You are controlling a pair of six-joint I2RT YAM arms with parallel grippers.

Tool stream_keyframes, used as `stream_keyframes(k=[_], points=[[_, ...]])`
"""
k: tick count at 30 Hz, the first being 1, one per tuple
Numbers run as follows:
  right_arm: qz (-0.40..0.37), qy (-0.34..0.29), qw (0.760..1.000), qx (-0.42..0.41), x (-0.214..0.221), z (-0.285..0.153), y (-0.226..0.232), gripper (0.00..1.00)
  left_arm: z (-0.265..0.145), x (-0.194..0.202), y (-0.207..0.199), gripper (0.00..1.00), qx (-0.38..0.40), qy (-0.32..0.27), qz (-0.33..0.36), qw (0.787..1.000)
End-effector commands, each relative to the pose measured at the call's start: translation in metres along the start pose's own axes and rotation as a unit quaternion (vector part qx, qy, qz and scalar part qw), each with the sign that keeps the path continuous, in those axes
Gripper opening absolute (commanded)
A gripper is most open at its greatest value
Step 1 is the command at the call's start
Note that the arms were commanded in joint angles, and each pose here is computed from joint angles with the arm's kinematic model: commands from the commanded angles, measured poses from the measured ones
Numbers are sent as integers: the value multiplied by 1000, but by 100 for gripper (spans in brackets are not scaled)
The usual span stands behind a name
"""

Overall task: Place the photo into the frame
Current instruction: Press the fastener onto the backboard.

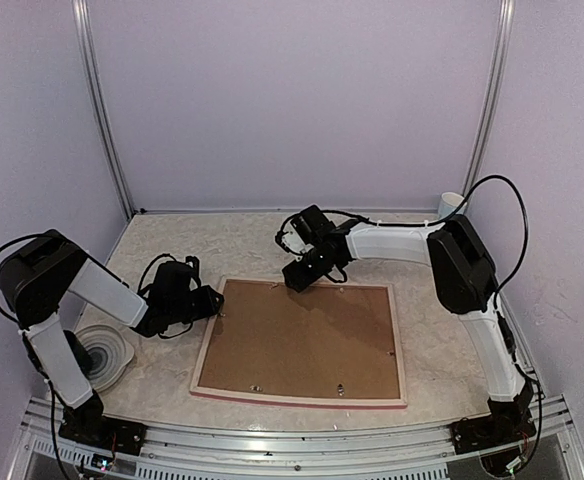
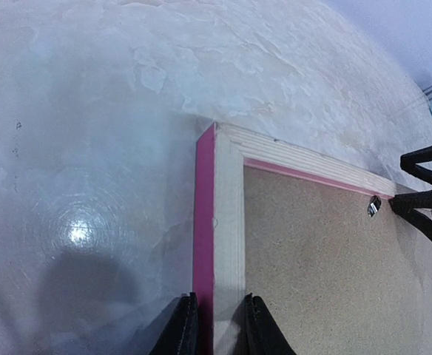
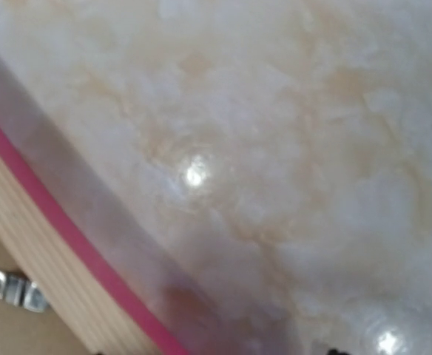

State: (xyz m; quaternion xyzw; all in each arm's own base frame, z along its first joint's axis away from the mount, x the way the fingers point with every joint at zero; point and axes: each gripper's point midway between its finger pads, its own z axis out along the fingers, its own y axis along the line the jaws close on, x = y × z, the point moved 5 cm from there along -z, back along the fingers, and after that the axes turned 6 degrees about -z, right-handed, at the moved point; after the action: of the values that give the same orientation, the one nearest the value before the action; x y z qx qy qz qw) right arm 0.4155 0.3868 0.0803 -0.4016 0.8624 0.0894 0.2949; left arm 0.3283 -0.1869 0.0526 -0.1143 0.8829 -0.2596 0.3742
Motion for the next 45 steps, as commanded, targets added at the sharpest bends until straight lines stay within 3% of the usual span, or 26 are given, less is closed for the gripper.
stream_keyframes(k=[1, 18, 32, 39, 45], points=[[-15, 34, 999, 6, 17, -2, -11, 63, 0, 40, 29, 19, -42, 88, -13, 995], [-59, 12, 997, -42, 1, 24, 28, 63, 2, 43, 28, 19, -32, 96, -13, 995], [-75, -15, 996, -36, -15, 33, 46, 63, 1, 44, 26, 18, -25, 100, -12, 995], [-67, 0, 998, 9, -12, 13, 30, 65, 0, 41, 27, 18, -27, 95, -14, 995], [-7, -14, 1000, 13, -11, -23, -1, 66, 0, 40, 27, 19, -27, 94, -16, 995]])
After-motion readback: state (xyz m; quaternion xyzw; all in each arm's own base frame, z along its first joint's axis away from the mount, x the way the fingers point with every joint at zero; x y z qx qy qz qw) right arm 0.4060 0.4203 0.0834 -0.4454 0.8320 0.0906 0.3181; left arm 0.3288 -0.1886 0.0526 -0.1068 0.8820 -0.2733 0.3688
